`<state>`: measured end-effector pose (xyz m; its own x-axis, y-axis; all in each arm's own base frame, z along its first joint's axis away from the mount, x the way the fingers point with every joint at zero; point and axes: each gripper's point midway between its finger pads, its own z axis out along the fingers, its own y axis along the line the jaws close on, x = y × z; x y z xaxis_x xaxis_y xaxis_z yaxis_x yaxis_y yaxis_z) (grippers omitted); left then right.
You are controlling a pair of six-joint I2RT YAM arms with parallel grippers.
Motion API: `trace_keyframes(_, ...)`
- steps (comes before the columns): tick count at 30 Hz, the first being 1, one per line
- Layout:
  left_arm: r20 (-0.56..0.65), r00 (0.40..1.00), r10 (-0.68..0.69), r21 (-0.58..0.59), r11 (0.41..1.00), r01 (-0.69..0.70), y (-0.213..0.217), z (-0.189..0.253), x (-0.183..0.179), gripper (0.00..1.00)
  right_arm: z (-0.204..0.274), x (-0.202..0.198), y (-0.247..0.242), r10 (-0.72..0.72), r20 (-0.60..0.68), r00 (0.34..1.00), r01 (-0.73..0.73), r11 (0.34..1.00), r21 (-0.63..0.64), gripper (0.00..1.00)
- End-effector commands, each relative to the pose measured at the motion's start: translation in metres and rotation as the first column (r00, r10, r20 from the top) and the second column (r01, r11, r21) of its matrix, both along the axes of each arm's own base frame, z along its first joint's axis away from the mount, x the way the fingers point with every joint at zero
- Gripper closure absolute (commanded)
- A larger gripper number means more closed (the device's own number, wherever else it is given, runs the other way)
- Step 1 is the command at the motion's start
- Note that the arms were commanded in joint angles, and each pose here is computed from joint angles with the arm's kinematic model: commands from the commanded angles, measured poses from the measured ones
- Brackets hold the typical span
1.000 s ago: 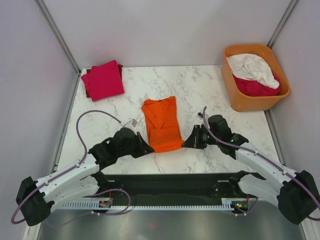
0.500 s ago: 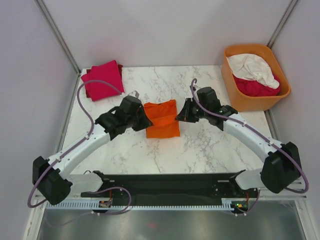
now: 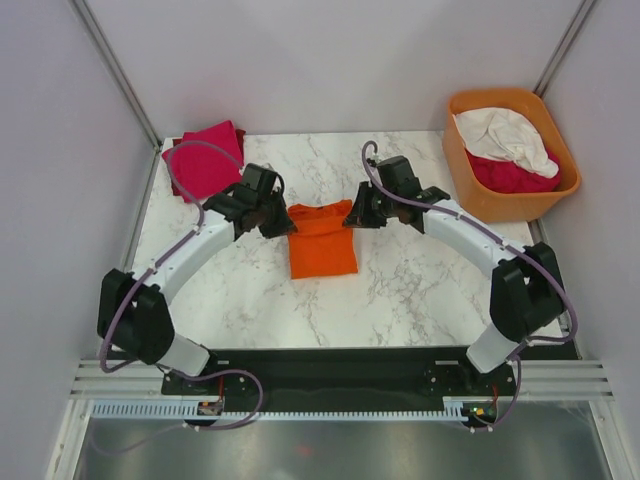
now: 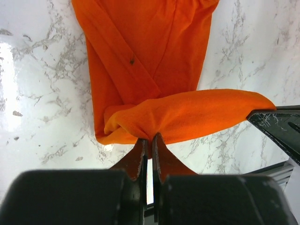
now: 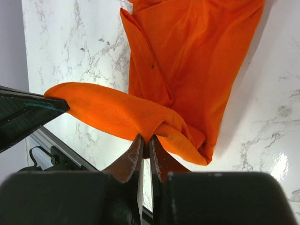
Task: Fold and stack the t-shirts
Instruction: Fold the tshirt
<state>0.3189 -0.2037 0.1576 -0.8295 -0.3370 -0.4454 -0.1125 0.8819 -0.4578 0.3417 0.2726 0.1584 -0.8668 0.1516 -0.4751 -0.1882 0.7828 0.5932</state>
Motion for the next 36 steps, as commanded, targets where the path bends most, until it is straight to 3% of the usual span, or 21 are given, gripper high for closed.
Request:
trace_keyframes(1,0.049,0.996,-0.071,0.000,0.997,0.071,-0.006,0.012,0.025,0.98,0.013,0.025,-0.001,-0.017,0.053,0.998,0.017,1.000,-0.002,1.00)
trace_keyframes(6,-0.010,0.998,-0.067,0.010,0.998,0.067,-0.012,-0.016,0.064,0.98,-0.019,0.055,0.000,-0.046,0.003,0.999,0.046,0.998,-0.036,1.00)
trace_keyframes(7,0.001,0.998,-0.062,0.008,0.998,0.062,-0.012,-0.015,0.080,0.98,-0.015,0.069,0.001,-0.058,0.016,0.998,0.059,0.998,-0.025,0.98)
trace_keyframes(8,-0.004,0.998,-0.055,0.014,0.998,0.055,-0.011,-0.021,0.091,0.98,-0.038,0.081,0.002,-0.069,-0.016,0.997,0.069,0.997,-0.045,0.85)
trace_keyframes(9,-0.013,0.999,-0.030,0.028,0.999,0.030,-0.006,-0.028,0.103,0.86,-0.046,0.094,0.001,-0.101,-0.024,0.995,0.099,0.994,-0.054,0.61)
trace_keyframes(10,-0.036,0.999,0.003,0.016,1.000,-0.003,0.000,-0.047,0.131,0.70,-0.039,0.124,-0.008,-0.166,0.012,0.986,0.166,0.984,-0.056,0.14)
trace_keyframes(11,-0.045,0.999,-0.006,-0.007,1.000,0.006,0.000,-0.052,0.144,0.01,-0.067,0.136,-0.011,-0.181,-0.034,0.983,0.179,0.981,-0.073,0.02)
trace_keyframes(12,-0.076,0.997,-0.026,-0.046,0.999,0.022,-0.002,-0.059,0.154,0.00,-0.049,0.161,-0.012,-0.213,0.008,0.977,0.213,0.976,-0.047,0.02)
trace_keyframes(15,-0.064,0.998,0.018,-0.095,0.995,-0.024,0.011,-0.050,0.181,0.00,-0.033,0.184,-0.036,-0.289,0.063,0.955,0.294,0.953,-0.080,0.02)
trace_keyframes(19,0.012,0.997,0.070,-0.051,0.996,-0.069,0.029,-0.016,0.172,0.00,0.017,0.181,-0.045,-0.267,0.217,0.939,0.291,0.953,-0.089,0.02)
trace_keyframes(22,0.060,0.993,0.099,-0.011,0.995,-0.099,0.041,0.004,0.153,0.08,0.031,0.161,-0.034,-0.205,0.247,0.947,0.222,0.974,-0.041,0.04)
trace_keyframes(24,0.136,0.987,0.083,-0.033,0.996,-0.079,0.036,0.027,0.146,0.20,0.045,0.141,-0.015,-0.119,0.254,0.960,0.109,0.993,0.053,0.18)
trace_keyframes(25,0.131,0.990,0.041,-0.039,0.999,-0.036,0.028,0.018,0.137,0.21,0.026,0.125,-0.007,-0.080,0.206,0.975,0.063,0.994,0.087,0.35)
trace_keyframes(27,0.154,0.987,-0.051,-0.131,0.989,0.071,0.006,0.024,0.125,0.30,0.026,0.119,0.011,-0.046,0.189,0.981,0.004,0.977,0.215,0.57)
trace_keyframes(28,0.171,0.983,-0.072,-0.174,0.979,0.102,-0.003,0.017,0.125,0.30,0.024,0.111,0.022,0.015,0.178,0.984,-0.063,0.961,0.271,0.76)
trace_keyframes(30,0.136,0.983,-0.120,-0.242,0.959,0.150,-0.017,0.002,0.119,0.30,-0.007,0.111,0.030,0.028,0.077,0.997,-0.050,0.951,0.306,0.96)
trace_keyframes(36,0.084,0.978,-0.190,-0.355,0.911,0.208,-0.037,-0.043,0.111,0.29,-0.071,0.109,0.039,0.060,-0.077,0.995,-0.026,0.924,0.381,1.00)
